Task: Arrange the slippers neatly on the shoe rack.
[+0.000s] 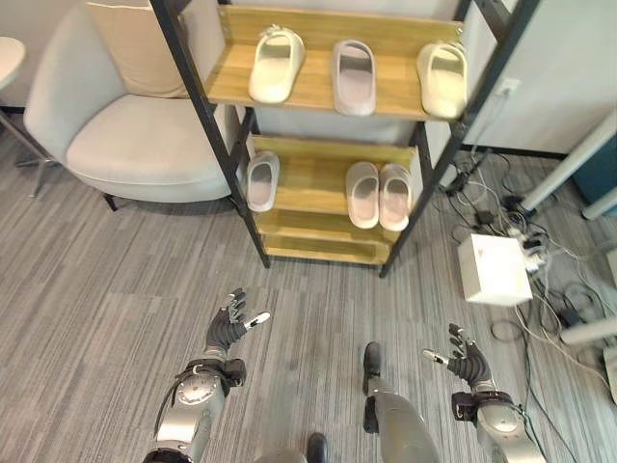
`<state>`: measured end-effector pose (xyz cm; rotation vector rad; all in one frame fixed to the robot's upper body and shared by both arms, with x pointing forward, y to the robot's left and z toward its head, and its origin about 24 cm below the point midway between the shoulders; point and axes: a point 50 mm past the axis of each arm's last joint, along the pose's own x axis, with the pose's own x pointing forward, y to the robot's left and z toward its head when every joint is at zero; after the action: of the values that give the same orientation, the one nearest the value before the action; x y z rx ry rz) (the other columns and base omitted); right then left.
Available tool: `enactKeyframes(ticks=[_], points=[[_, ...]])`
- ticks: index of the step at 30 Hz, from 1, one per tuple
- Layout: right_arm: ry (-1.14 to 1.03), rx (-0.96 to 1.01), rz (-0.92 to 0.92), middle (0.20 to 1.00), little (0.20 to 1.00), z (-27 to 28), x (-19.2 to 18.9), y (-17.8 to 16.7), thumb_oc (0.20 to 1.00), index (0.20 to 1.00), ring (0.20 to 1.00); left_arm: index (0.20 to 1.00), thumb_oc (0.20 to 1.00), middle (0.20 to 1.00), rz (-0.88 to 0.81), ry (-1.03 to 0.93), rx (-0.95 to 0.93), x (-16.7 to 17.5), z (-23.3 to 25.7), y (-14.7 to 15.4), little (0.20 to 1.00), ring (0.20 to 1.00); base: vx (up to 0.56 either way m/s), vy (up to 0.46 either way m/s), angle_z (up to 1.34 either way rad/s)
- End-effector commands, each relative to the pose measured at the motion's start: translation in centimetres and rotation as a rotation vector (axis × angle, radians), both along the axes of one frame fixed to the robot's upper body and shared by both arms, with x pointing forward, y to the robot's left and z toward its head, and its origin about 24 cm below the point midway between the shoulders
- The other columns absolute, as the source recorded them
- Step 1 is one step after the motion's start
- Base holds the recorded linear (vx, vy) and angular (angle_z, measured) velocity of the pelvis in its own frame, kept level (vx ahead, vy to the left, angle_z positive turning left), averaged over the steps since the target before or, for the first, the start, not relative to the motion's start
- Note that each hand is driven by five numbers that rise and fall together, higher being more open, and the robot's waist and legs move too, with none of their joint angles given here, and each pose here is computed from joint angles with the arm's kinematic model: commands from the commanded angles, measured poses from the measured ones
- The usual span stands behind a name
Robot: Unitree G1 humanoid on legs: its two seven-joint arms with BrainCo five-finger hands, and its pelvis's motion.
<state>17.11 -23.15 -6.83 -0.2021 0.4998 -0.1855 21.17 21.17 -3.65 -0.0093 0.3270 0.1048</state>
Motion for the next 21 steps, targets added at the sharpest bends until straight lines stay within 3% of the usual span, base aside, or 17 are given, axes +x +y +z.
enactKeyframes(ticks=[1,7,21], points=[[-0.199,-0.016,0.004,1.000,1.000,3.6,3.2,-1.0,1.000,1.000,1.000,1.000,1.000,1.000,0.002,-0.176,-0.014,2.0,3.3,0.3,1.000,1.000,0.12,-0.176,0.09],[-0.222,-0.057,-0.051,1.000,1.000,4.3,3.4,-2.3,1.000,1.000,1.000,1.000,1.000,1.000,-0.009,-0.159,-0.011,2.4,3.0,-0.5,1.000,1.000,0.14,0.002,-0.28],[-0.120,-0.002,0.024,1.000,1.000,2.2,1.7,-0.6,1.000,1.000,1.000,1.000,1.000,1.000,-0.028,-0.087,-0.006,0.1,1.6,0.1,1.000,1.000,0.09,0.099,-0.20]])
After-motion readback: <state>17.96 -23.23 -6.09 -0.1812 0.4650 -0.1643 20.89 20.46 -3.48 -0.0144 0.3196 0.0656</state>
